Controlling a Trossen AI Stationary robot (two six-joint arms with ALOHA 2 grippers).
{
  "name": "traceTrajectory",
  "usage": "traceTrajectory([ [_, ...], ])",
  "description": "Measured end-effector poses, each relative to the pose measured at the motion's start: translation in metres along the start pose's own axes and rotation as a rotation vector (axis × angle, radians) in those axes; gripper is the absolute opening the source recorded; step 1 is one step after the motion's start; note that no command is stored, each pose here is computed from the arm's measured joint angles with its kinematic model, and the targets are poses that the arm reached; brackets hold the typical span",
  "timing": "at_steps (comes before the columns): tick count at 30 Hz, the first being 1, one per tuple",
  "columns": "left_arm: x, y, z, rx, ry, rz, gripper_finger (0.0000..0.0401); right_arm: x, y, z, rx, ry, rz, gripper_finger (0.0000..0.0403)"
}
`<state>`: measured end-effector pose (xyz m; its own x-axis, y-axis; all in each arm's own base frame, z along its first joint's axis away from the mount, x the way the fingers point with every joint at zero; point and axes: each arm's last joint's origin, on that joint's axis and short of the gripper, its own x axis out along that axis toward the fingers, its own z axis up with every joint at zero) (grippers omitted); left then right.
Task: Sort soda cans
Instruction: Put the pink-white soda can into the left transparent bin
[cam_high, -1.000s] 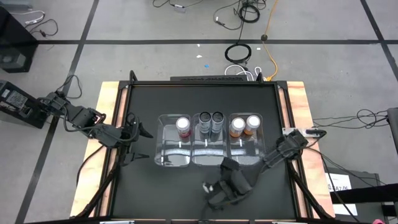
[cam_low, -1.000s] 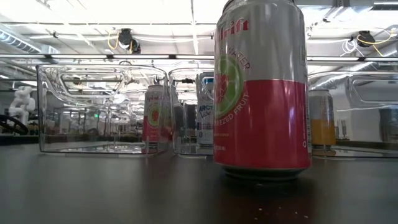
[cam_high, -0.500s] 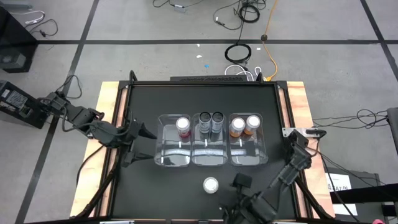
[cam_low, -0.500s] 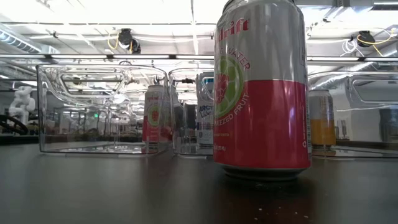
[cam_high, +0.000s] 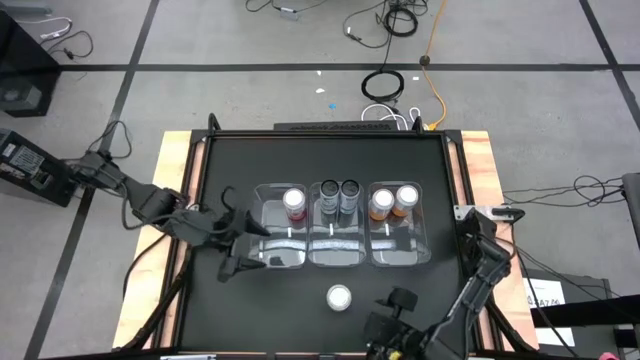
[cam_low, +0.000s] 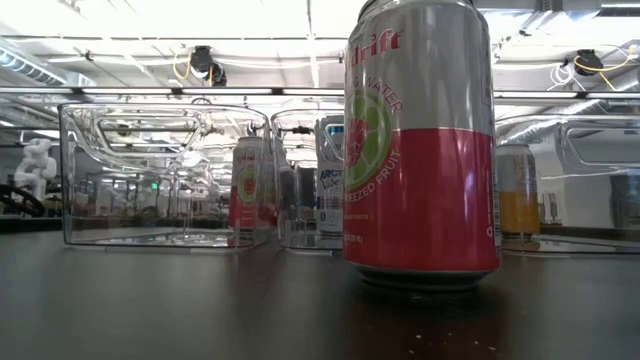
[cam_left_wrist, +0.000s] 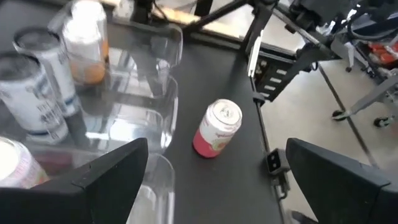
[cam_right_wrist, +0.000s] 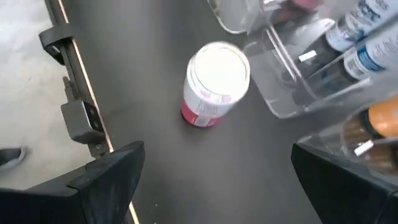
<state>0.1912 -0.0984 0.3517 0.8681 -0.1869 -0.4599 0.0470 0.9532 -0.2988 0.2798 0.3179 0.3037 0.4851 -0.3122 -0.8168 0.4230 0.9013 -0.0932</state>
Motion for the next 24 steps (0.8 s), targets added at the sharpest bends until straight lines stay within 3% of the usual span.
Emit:
traceTrajectory([
  [6,0.020,-0.004,-0.005,-0.099,0.048,0.007,0.0389,0.012,0.009,-0.043,0.100,-0.084,-0.066,0.0398],
  [12,0.038,-0.008,-0.009,-0.154,0.075,0.023,0.0389,0.033,0.002,-0.089,0.302,-0.238,-0.128,0.0398],
  [18,0.063,-0.015,-0.010,-0.180,0.047,0.006,0.0389,0.040,-0.013,-0.113,0.353,-0.263,-0.018,0.0398],
  [22,0.082,-0.019,-0.013,-0.192,0.038,0.000,0.0389,0.028,-0.033,-0.129,0.339,-0.252,0.058,0.0398],
  [24,0.091,-0.020,-0.015,-0.254,0.034,-0.002,0.0389,0.019,-0.046,-0.136,0.313,-0.244,0.101,0.0398],
])
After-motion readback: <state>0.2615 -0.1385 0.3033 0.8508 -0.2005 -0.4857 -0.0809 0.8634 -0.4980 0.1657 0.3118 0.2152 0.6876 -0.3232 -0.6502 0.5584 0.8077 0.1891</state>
